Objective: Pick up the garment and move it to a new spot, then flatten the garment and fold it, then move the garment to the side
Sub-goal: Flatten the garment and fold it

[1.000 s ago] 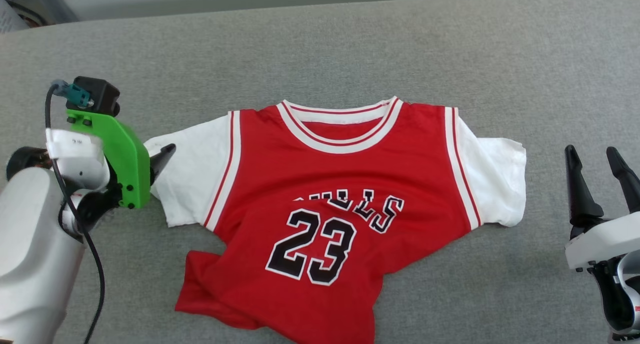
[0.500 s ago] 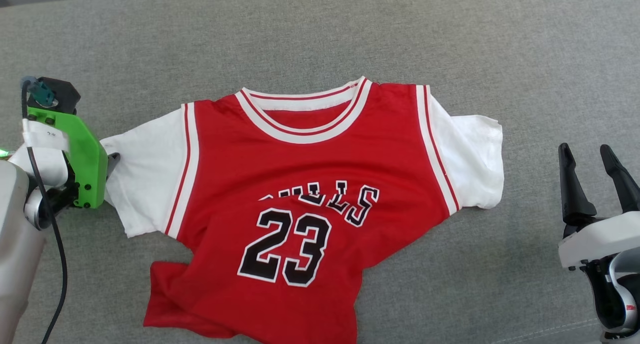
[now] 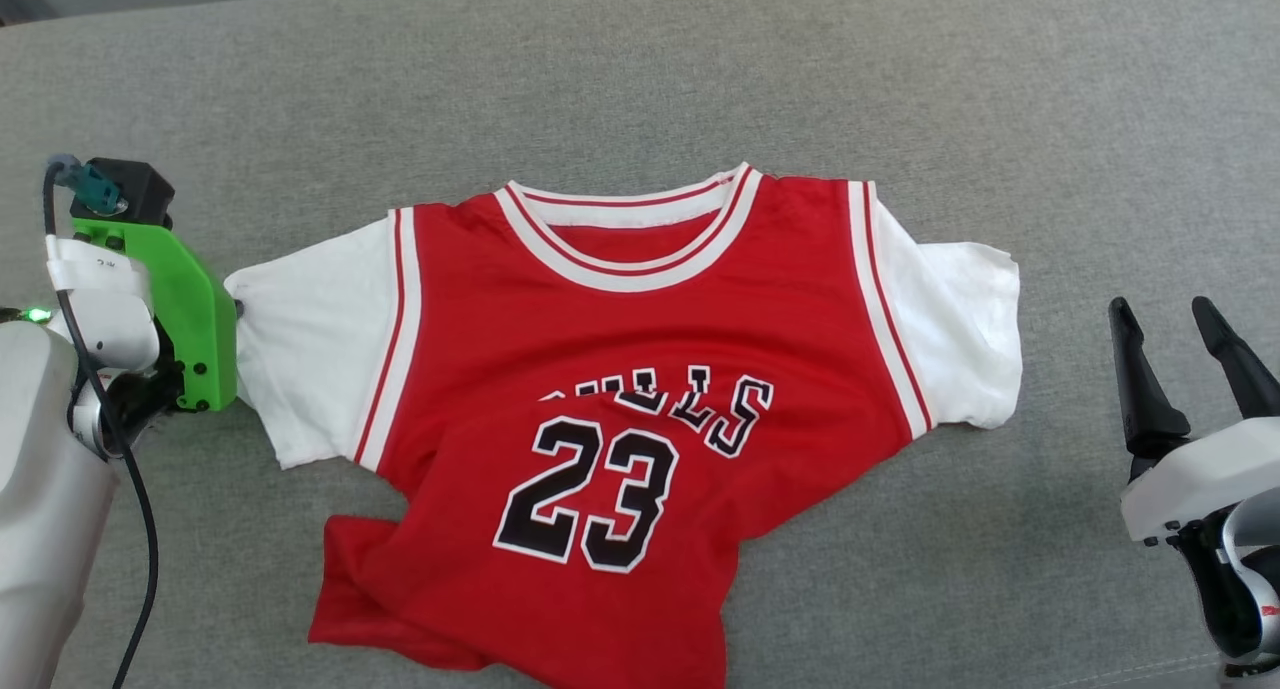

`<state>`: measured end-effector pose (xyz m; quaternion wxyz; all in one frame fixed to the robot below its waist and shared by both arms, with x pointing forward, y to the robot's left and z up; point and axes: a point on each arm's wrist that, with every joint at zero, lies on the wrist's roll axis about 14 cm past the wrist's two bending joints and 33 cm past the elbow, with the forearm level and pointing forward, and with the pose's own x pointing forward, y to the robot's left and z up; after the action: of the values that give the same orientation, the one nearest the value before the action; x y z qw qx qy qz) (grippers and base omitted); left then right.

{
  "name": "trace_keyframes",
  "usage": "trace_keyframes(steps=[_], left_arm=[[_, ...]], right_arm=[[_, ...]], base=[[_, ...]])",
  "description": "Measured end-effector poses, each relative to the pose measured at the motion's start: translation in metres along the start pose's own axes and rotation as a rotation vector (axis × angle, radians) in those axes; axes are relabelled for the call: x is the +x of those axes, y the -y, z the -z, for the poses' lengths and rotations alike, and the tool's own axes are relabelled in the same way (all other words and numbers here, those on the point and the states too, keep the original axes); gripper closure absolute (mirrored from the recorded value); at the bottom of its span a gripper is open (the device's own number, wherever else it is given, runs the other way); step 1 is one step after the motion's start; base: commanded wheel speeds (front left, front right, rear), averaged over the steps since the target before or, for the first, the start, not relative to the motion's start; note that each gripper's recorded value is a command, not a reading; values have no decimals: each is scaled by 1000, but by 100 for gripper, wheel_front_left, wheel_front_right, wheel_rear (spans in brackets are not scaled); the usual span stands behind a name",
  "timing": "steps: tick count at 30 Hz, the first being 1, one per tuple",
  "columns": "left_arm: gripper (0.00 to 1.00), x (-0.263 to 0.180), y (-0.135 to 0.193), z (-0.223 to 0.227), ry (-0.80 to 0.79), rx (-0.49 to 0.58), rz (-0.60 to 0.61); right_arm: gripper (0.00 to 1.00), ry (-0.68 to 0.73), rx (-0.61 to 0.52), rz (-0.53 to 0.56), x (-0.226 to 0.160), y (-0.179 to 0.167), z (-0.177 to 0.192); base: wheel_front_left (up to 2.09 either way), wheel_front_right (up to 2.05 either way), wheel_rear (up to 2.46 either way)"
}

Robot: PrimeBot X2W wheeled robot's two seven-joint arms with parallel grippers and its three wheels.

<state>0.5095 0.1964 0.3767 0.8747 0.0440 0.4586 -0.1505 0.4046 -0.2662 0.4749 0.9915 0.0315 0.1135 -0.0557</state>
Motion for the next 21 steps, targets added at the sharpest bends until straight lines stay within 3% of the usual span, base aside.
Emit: trace_keyframes(steps=[6, 12, 21], left_arm=[[100, -27, 4, -17, 109, -3, 13], [100, -67, 9, -22, 193, 44, -6], [100, -113, 38, 4, 215, 31, 26]], right_arm=[[0, -116, -90, -51, 1, 1, 7], [0, -328, -156, -118, 4, -2, 27], [0, -542, -198, -192, 35, -17, 32]], base=[[0, 0, 0], [0, 0, 0], [0, 0, 0]])
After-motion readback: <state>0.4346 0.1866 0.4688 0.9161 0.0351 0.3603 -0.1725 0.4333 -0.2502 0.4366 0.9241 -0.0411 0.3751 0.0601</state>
